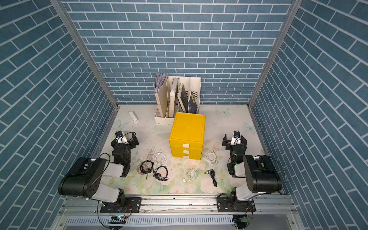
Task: Place the wired earphones into the drawer by color
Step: Open the drawer in the storage box.
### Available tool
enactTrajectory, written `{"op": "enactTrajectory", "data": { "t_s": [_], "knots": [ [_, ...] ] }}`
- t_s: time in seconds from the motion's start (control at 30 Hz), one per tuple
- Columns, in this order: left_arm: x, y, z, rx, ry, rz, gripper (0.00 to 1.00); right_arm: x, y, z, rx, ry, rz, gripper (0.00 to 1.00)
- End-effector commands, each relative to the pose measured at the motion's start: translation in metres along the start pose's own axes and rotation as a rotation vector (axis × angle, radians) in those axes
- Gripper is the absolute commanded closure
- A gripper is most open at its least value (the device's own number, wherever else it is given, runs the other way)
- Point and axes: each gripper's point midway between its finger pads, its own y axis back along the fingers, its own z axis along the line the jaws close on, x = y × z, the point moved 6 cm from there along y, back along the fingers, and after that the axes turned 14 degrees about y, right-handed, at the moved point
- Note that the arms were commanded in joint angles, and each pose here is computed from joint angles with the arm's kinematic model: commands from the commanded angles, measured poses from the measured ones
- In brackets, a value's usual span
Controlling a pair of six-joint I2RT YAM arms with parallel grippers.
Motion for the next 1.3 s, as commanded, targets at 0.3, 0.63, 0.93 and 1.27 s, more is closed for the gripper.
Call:
{"op": "enactTrajectory", "data": {
  "t_s": [0.3,0.63,0.93,1.27],
  "knots": [
    [-0.007,-0.002,-0.003,0.017,0.009,-0.015,0.0,-0.006,-0.004,0.0,-0.001,-0.015,-0.015,0.0],
    [-0.161,0.03,-0.121,0.212,0.565,0.209,0.0,-0.14,-0.003,-0.012,-0.119,-0.296,0.106,0.04],
    [-0.045,0.184,-0.217,0.499,1.002,0.677,0.0,-0.201,0.012,0.089,-0.53,-0.243,0.277,0.08],
    [0.019,0.235,-0.225,0.527,1.282,0.807,0.0,-0.208,0.01,0.122,-0.615,-0.189,0.347,0.16]
  ]
}}
